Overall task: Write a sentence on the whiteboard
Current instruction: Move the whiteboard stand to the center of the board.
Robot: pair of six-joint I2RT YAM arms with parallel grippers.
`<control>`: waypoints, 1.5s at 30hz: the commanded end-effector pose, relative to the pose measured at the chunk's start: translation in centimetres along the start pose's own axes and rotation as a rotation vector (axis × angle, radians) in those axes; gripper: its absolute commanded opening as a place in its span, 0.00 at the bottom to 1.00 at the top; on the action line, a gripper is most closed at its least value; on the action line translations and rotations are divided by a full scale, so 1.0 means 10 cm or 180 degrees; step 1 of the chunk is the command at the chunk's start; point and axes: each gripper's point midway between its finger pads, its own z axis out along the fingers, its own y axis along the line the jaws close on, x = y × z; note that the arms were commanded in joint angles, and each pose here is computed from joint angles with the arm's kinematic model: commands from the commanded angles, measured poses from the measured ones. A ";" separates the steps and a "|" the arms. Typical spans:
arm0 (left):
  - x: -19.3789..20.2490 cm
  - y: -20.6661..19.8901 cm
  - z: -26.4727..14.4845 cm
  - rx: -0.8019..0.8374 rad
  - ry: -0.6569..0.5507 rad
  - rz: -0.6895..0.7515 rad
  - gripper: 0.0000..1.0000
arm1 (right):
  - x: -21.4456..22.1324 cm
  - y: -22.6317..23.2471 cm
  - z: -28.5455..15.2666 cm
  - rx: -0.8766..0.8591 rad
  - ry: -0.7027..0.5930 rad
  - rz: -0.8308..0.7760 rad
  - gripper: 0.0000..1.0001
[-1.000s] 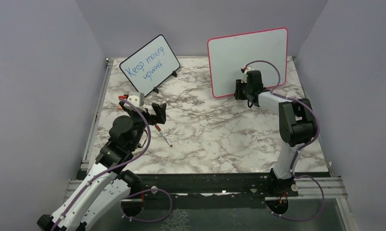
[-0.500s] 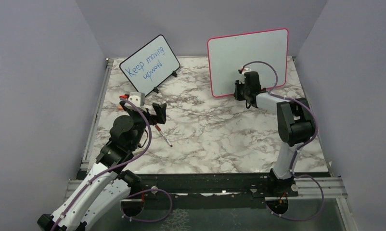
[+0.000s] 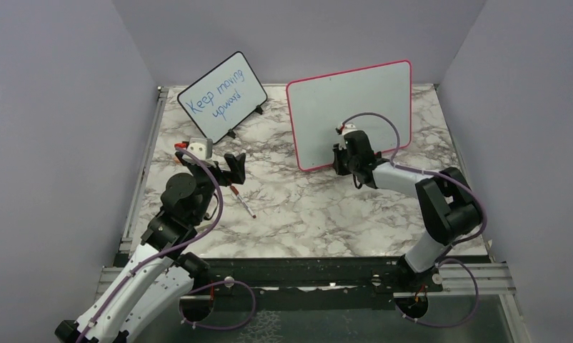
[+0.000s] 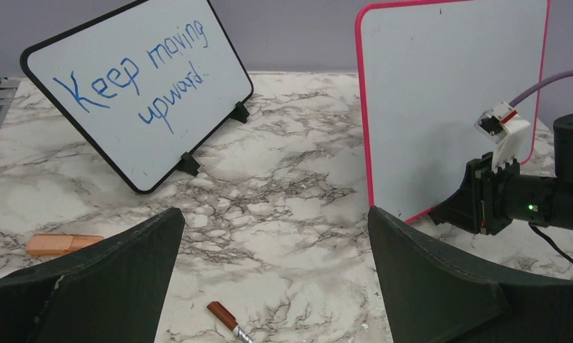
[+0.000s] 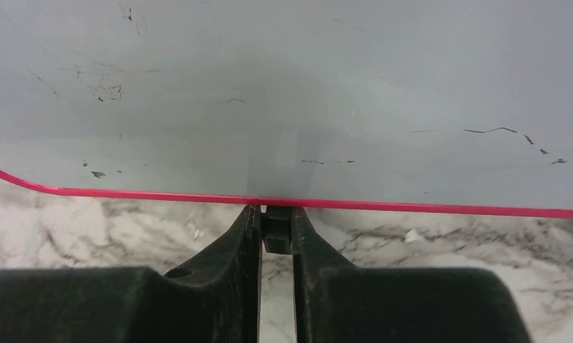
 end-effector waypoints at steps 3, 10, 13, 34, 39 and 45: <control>-0.07 0.07 -0.03 -0.0113 -0.0105 -0.0020 0.99 | 0.15 0.50 -0.28 -0.0200 -0.0085 0.0124 0.01; -0.10 0.17 -0.06 -0.0292 -0.0126 -0.0063 0.99 | 0.29 0.91 -0.46 -0.0287 -0.0188 0.0147 0.01; -0.11 0.19 -0.07 -0.0335 -0.0130 -0.0087 0.99 | 0.36 0.98 -0.48 -0.0291 -0.0158 0.0117 0.01; -0.16 0.36 -0.07 -0.0643 -0.0155 -0.0228 0.99 | 0.35 1.11 -0.74 -0.0273 -0.0328 0.0153 0.33; -0.07 0.27 0.00 -0.0483 -0.0019 -0.0127 0.99 | 0.17 1.00 -0.94 -0.0154 -0.0514 0.0173 0.54; 0.05 0.43 0.06 -0.0870 0.0074 -0.0285 0.99 | -0.04 0.76 -1.24 0.0110 -0.0750 0.0176 0.73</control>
